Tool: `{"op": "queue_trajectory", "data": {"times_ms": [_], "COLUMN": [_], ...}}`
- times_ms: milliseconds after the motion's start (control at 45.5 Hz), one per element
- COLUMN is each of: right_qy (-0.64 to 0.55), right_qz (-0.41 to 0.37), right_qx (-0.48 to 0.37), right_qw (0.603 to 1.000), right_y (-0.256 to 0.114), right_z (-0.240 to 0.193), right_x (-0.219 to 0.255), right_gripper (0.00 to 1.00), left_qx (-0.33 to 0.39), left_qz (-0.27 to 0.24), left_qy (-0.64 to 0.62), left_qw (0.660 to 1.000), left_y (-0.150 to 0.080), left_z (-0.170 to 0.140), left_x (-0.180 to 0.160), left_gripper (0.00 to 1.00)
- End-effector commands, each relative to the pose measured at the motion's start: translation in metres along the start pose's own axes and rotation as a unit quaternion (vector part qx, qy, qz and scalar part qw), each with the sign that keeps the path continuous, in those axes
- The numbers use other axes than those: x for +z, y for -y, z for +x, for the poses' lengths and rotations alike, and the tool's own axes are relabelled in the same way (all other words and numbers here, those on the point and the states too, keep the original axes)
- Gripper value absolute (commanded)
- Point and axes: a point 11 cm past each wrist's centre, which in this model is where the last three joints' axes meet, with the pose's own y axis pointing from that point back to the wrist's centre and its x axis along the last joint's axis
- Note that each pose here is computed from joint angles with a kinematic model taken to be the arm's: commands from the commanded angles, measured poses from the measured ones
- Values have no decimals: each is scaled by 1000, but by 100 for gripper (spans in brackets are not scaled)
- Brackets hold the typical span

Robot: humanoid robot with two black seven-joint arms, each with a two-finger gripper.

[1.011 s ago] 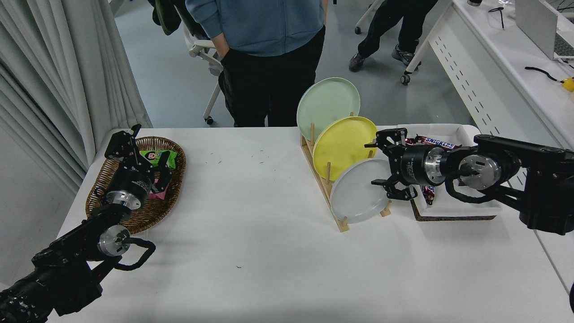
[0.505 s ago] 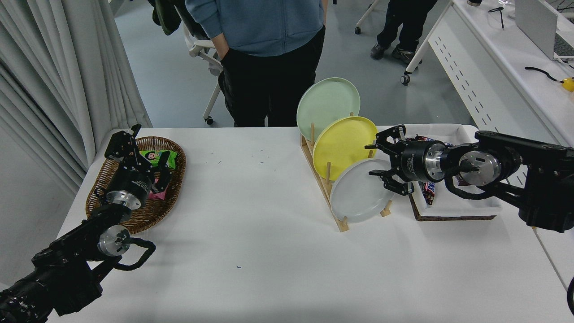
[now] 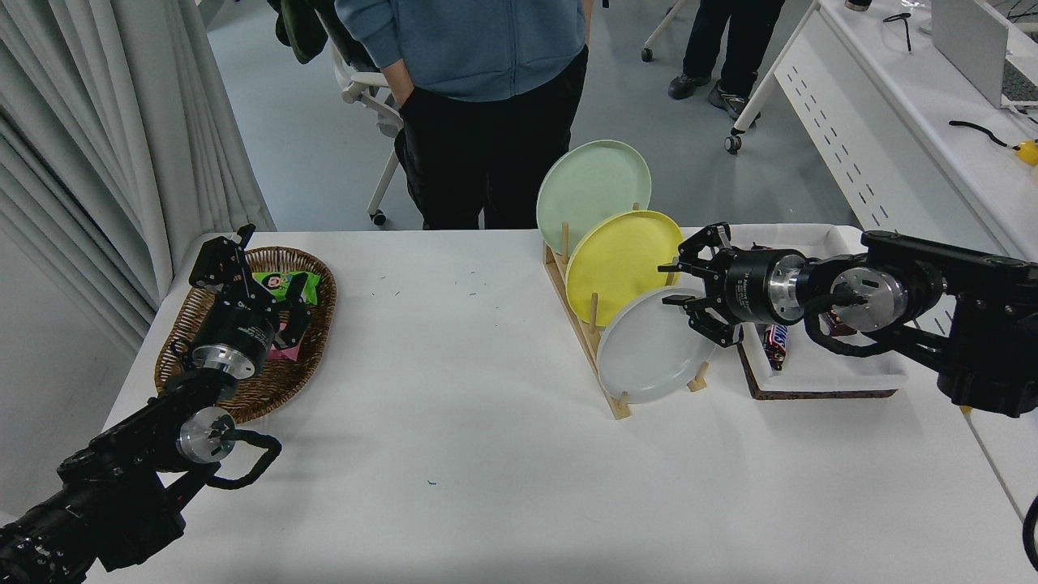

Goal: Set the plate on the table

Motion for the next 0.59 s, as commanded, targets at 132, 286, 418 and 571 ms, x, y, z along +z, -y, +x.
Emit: {"op": "queue_trajectory", "data": {"times_ms": [132, 286, 418, 571], "right_qy": [11, 23, 27, 34], "right_qz": [-12, -21, -29, -20], "right_qx": [4, 4, 6, 2], "right_qw": [1000, 1000, 999, 999], "right_y": [0, 0, 0, -1], "right_z": [-1, -1, -1, -3], "right_x": [0, 1, 2, -4], "right_gripper": [29, 29, 28, 28], "left_qx": [0, 0, 0, -1], "left_qz": [0, 0, 0, -1], "left_qy": [0, 0, 0, 0], "left_qw": [1000, 1000, 1000, 1000], "left_y": [0, 0, 0, 0], "left_z": [0, 0, 0, 0], "left_x": [0, 0, 0, 0], "left_gripper": [100, 100, 100, 100]}}
